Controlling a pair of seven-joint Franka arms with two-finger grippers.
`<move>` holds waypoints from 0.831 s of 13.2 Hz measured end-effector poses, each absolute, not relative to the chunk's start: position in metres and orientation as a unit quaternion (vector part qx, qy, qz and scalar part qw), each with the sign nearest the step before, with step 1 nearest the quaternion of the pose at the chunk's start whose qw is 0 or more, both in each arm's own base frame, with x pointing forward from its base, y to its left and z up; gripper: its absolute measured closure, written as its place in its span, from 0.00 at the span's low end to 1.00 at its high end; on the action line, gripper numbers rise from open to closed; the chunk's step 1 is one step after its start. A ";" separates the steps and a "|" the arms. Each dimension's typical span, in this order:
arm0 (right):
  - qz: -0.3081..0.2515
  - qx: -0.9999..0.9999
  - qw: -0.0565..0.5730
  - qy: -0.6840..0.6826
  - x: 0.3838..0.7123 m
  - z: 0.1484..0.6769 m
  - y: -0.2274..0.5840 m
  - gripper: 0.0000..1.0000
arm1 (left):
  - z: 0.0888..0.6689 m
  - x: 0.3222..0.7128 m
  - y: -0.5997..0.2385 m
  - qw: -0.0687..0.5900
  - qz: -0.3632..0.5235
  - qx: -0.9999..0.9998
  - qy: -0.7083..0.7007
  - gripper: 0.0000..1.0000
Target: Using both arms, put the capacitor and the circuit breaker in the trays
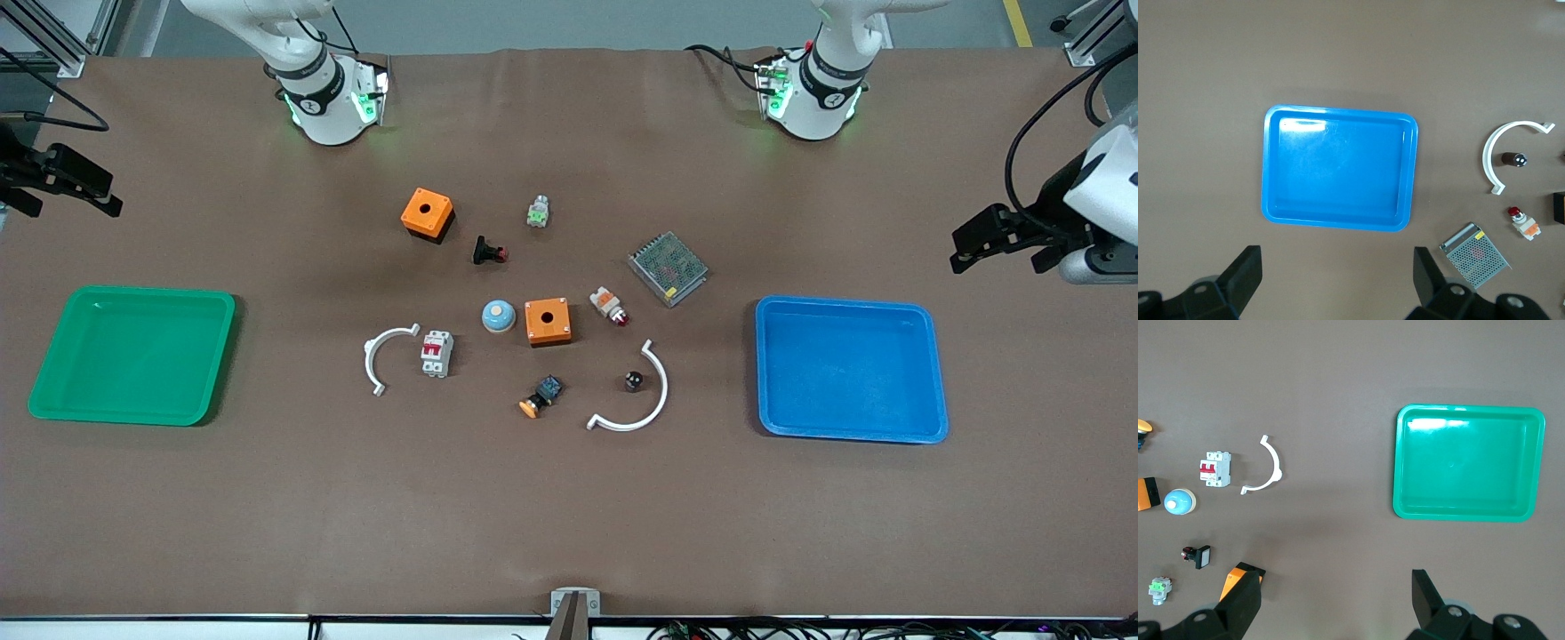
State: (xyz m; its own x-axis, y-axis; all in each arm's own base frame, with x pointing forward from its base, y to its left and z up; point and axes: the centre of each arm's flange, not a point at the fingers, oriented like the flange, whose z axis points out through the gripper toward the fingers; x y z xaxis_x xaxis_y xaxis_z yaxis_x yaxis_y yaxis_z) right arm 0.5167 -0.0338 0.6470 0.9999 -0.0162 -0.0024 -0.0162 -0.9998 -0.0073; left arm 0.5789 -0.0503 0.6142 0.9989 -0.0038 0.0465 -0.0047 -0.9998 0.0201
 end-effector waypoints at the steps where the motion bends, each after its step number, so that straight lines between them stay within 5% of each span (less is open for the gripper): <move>1: 0.001 -1.000 0.004 0.009 0.517 0.647 -0.034 0.00 | 0.603 0.583 -0.055 0.011 0.013 1.000 -0.006 0.00; 7: 0.004 -1.000 0.003 0.016 0.522 0.642 -0.042 0.00 | 0.515 0.603 -0.141 0.048 -0.069 0.995 -0.046 0.00; 11: 0.054 -0.998 0.000 0.018 0.571 0.559 -0.045 0.00 | 0.444 0.620 -0.187 0.108 -0.113 0.988 -0.002 0.00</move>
State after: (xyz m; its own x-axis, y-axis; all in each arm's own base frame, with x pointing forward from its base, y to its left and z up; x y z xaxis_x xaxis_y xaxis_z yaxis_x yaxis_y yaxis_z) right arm 0.5706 -0.0452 0.5593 0.9936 -0.0356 -0.1069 -0.0355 -0.9994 0.0026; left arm 0.6203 -0.1870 0.4437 0.9742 -0.0285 -0.2237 0.0203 -0.9769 0.2128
